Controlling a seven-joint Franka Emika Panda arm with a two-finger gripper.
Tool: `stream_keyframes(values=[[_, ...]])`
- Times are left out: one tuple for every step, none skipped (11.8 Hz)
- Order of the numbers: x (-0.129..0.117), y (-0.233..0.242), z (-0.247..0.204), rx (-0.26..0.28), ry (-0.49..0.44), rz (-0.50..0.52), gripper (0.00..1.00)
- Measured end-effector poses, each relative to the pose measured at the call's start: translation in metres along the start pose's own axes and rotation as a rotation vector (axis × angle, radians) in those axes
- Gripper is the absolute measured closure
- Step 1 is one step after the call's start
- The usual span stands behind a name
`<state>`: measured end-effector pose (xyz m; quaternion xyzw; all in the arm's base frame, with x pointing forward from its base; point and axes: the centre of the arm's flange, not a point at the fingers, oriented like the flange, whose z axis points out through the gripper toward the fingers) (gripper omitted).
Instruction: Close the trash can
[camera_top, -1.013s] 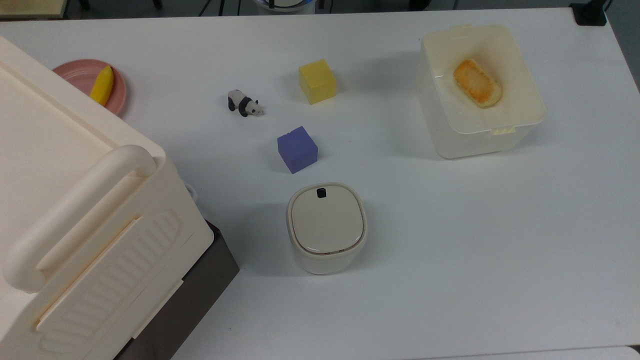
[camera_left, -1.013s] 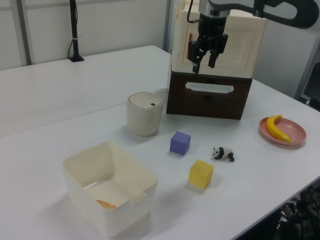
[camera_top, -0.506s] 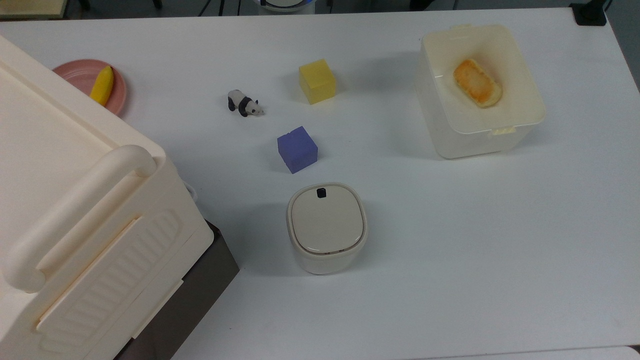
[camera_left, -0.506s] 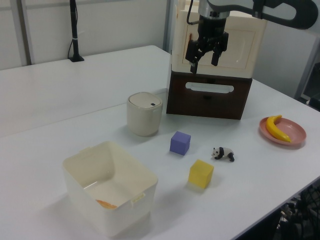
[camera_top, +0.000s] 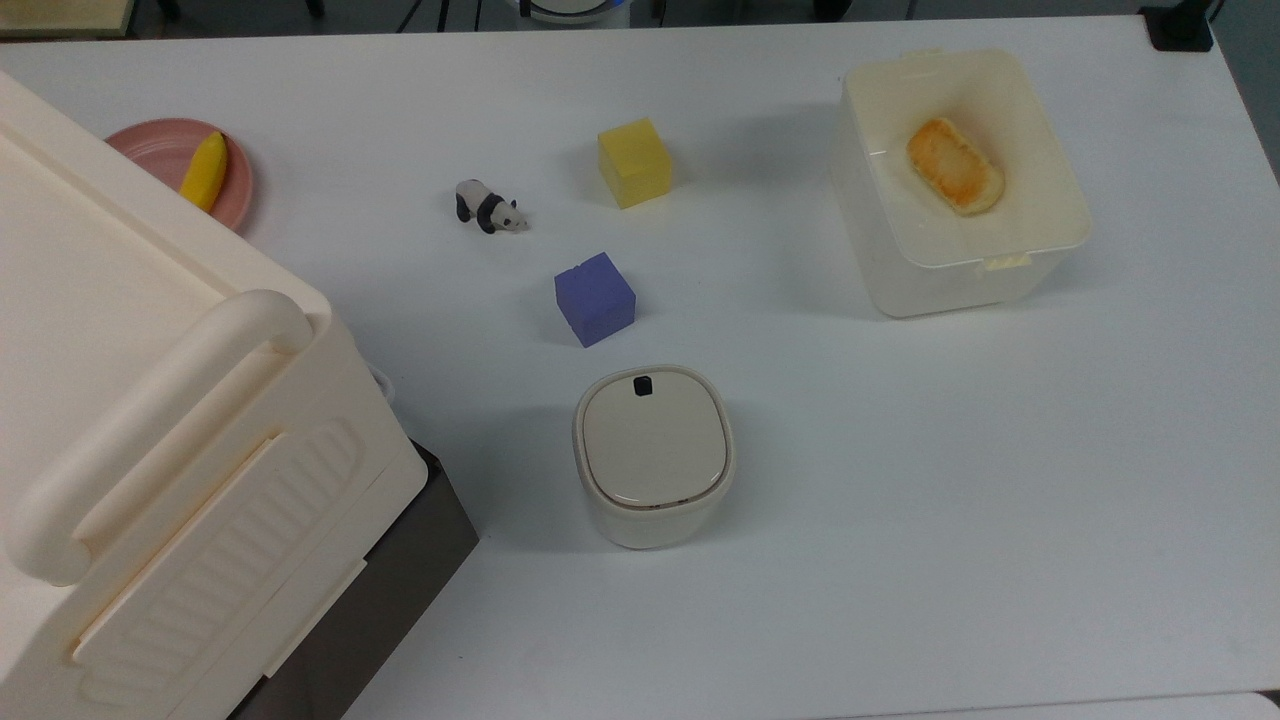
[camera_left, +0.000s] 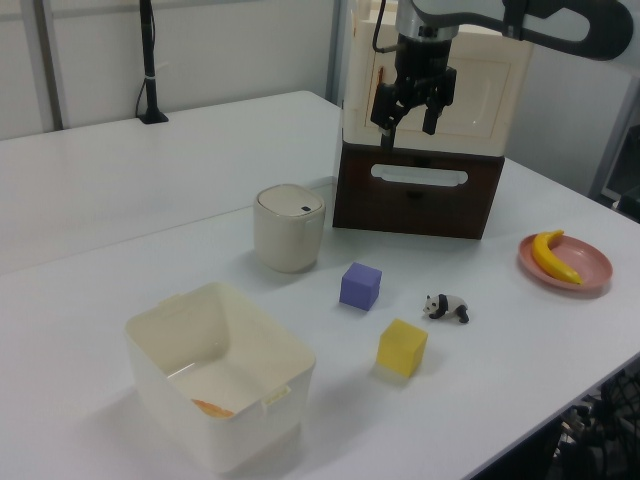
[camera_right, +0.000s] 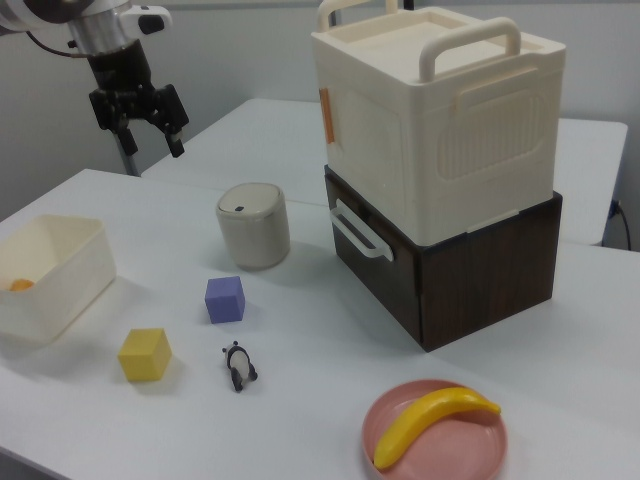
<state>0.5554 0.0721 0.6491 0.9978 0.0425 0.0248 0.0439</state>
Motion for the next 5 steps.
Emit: stream_keyframes(values=[[0.0000,0.0011,0.0002,0.000,0.000,0.002,0.00],[0.0001,0.0027,0.0005,-0.001,-0.001,0.005,0.00],[0.0001,0.0040,0.0008,-0.003,-0.002,0.007,0.00],[0.0001,0.0042,0.0010,-0.003,-0.002,0.007,0.00],[0.0001,0.0042,0.0013,-0.003,-0.003,0.007,0.00]])
